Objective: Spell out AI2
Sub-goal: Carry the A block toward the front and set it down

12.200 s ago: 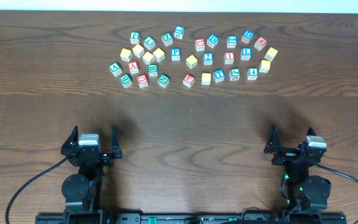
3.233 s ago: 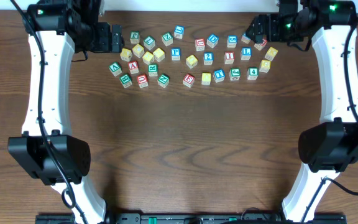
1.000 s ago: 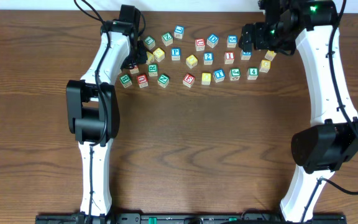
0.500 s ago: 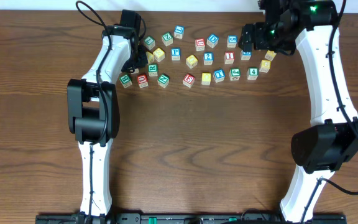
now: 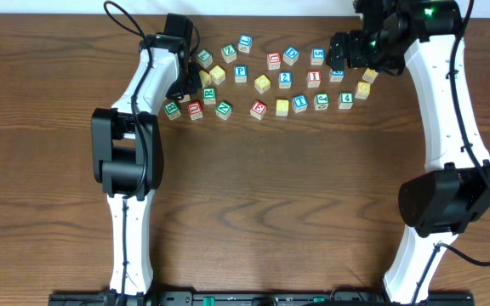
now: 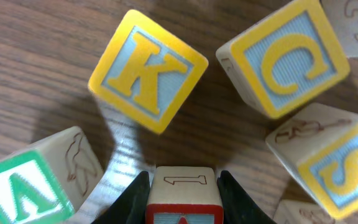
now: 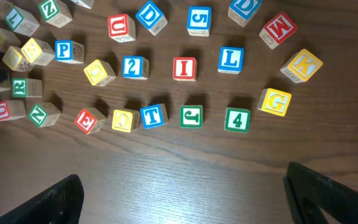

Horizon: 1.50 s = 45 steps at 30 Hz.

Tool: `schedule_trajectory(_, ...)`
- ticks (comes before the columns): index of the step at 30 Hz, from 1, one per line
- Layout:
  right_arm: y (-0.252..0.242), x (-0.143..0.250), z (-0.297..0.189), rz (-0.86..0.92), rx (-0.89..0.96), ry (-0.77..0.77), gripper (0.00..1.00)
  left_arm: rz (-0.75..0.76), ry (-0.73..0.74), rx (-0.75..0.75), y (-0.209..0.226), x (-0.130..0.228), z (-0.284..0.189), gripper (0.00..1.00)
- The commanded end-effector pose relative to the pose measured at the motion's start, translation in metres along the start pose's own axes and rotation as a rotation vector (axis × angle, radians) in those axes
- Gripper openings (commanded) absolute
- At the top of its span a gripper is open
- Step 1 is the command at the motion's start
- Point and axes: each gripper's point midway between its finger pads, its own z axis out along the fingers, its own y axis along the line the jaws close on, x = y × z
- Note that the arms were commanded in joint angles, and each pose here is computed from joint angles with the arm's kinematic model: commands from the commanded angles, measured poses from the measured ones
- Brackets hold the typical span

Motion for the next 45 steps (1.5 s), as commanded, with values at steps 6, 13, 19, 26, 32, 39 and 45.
schedule_trajectory(6, 0.003, -0.005, -0.009, 0.002, 0.001, -0.028, 0.99, 0.098, -0.143, 0.059, -0.009, -0.018, -0.108, 0.22)
schedule_trajectory(13, 0.003, -0.006, -0.009, 0.001, 0.002, -0.030, 0.99, 0.189, -0.131, 0.077, -0.022, 0.022, -0.181, 0.22)
schedule_trajectory(19, -0.001, -0.006, -0.009, 0.001, 0.027, -0.031, 0.99, 0.284, 0.024, 0.032, -0.030, 0.079, -0.189, 0.22)
schedule_trajectory(26, -0.001, -0.006, -0.009, 0.001, 0.027, -0.031, 0.99, 0.303, 0.153, -0.021, -0.038, 0.128, -0.155, 0.22)
schedule_trajectory(32, -0.001, -0.006, -0.009, 0.001, 0.027, -0.032, 0.99, 0.275, 0.179, 0.013, -0.049, 0.149, -0.112, 0.22)
schedule_trajectory(39, -0.001, -0.005, -0.009, 0.002, 0.028, -0.028, 0.99, 0.249, 0.155, 0.094, -0.062, 0.159, -0.073, 0.22)
schedule_trajectory(45, -0.001, -0.005, -0.009, 0.002, 0.028, -0.026, 0.98, 0.249, 0.139, 0.105, -0.060, 0.168, -0.049, 0.22)
